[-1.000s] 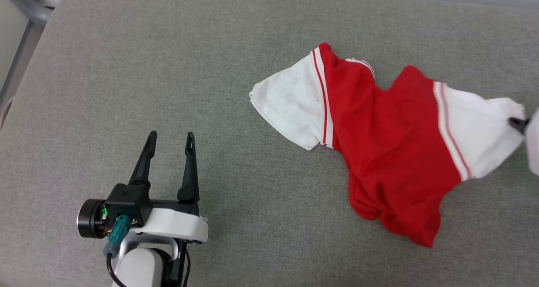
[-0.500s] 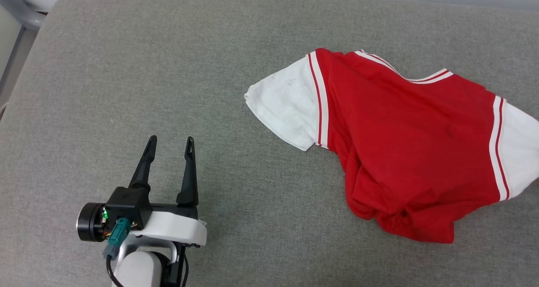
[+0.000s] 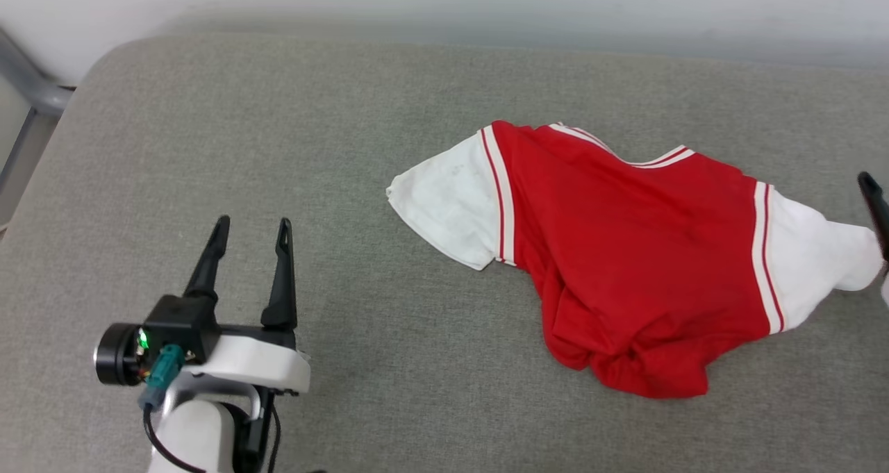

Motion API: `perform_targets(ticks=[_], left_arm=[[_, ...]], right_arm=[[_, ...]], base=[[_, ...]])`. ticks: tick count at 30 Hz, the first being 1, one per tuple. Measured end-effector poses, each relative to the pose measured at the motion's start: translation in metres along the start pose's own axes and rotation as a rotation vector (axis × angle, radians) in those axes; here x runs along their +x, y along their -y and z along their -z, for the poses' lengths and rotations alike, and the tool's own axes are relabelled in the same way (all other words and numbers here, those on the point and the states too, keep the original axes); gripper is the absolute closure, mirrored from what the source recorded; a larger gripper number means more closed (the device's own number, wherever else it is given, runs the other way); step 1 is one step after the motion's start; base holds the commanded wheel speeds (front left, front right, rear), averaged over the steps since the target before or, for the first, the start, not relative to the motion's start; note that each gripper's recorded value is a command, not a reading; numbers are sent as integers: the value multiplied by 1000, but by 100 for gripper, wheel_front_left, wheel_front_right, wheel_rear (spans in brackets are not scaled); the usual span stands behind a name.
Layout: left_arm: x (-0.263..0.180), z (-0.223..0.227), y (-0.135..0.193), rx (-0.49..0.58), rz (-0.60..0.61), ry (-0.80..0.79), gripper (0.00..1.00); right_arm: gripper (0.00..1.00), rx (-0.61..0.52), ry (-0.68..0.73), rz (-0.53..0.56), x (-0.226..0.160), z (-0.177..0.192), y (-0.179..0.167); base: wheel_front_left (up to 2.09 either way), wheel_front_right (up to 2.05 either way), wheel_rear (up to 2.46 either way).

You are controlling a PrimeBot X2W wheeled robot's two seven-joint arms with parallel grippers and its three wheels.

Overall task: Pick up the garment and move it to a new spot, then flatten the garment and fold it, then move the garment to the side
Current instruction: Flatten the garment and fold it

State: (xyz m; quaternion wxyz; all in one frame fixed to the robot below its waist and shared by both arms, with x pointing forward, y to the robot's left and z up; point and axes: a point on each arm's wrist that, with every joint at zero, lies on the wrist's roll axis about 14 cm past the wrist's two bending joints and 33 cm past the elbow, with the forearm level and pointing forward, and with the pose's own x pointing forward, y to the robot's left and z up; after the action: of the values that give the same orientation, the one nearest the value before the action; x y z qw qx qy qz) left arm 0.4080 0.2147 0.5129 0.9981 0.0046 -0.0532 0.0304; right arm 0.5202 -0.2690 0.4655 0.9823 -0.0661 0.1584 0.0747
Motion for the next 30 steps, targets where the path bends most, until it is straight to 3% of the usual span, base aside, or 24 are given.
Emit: perform_targets(ticks=[9, 18, 26, 30], left_arm=[[40, -37, 15, -9, 110, 108, 0], [90, -55, 31, 37, 224, 91, 0], [127, -39, 50, 44, 335, -169, 0], [129, -8, 63, 87, 405, -400, 0]], right_arm=[[0, 12, 275, -17, -27, -37, -31], [0, 48, 388, -7, -66, -32, -70], [0, 58, 355, 15, -82, -22, -81], [0, 56, 336, 27, -84, -16, -79]], base=[[0, 0, 0], [0, 0, 0], [0, 0, 0], [0, 0, 0]])
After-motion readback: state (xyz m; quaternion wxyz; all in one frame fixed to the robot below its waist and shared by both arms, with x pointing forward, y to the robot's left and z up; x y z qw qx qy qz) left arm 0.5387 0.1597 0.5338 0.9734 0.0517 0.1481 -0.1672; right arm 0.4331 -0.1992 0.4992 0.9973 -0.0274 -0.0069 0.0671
